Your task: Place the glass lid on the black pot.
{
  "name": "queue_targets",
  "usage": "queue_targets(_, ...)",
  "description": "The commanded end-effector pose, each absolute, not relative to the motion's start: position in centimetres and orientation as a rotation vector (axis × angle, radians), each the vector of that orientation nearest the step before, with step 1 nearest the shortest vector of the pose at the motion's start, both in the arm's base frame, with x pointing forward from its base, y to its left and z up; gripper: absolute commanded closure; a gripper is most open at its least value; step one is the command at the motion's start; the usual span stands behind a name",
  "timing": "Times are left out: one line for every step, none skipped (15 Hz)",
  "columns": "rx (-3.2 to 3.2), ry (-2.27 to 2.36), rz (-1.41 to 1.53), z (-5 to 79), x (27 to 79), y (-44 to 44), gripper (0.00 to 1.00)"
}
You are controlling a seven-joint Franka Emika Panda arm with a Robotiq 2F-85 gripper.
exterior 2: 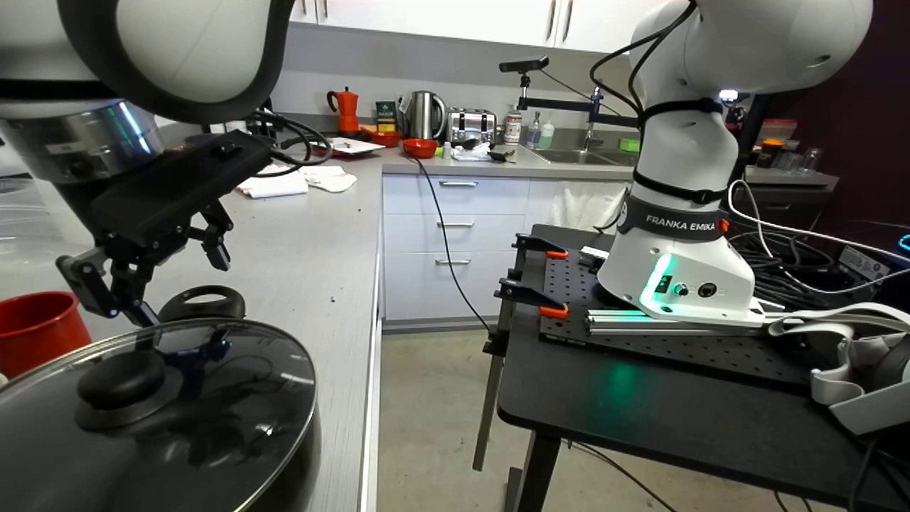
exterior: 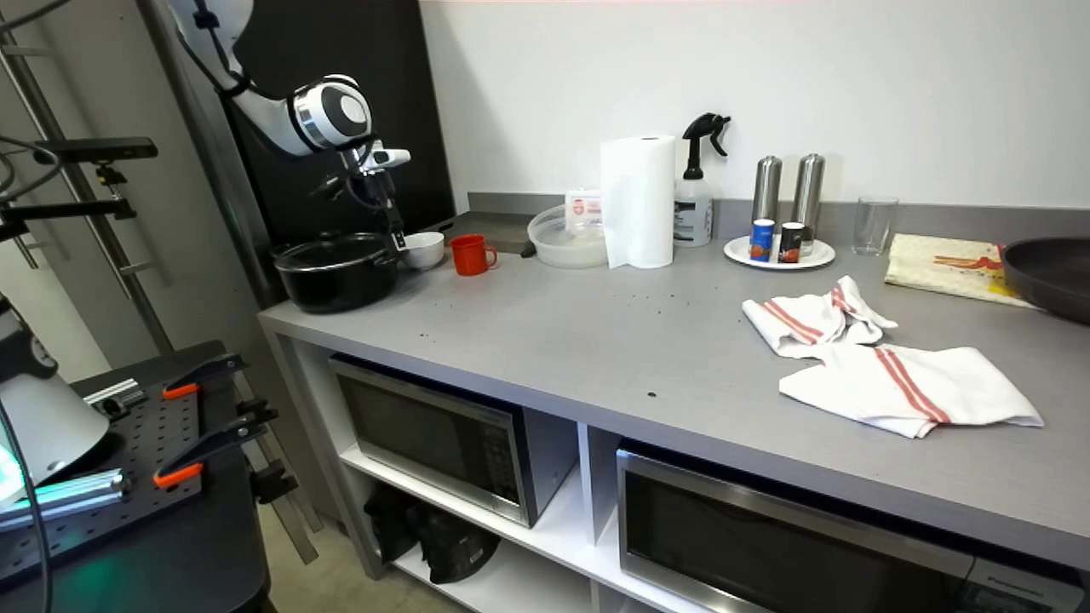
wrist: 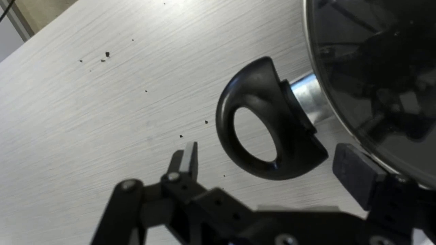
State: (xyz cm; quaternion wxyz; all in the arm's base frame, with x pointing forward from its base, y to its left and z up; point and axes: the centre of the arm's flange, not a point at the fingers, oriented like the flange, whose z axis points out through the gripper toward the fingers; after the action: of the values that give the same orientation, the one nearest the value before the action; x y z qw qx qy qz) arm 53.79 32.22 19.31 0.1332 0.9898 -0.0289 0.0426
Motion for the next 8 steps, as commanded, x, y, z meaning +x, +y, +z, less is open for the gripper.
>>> queue_targets(2.871, -0.094, 0.223, 22.4, 54.0, 31.7, 0.0)
queue_targets(2.871, -0.106, 0.249, 23.4, 54.1, 31.3, 0.0)
queue_targets(2.877, -0.113, 0.269, 24.4, 54.2, 31.0, 0.0)
queue_targets(2.879, -0.129, 0.291, 25.3, 54.3, 30.6, 0.0)
queue_targets(2.888, -0.137, 0.297, 26.2, 54.4, 30.1, 0.0)
queue_targets(2.895, -0.145, 0.303, 27.0, 54.5, 29.6, 0.0)
queue_targets(2.915, -0.143, 0.288, 27.6, 54.5, 29.0, 0.0)
queue_targets(2.925, -0.142, 0.28, 28.1, 54.4, 28.5, 0.0)
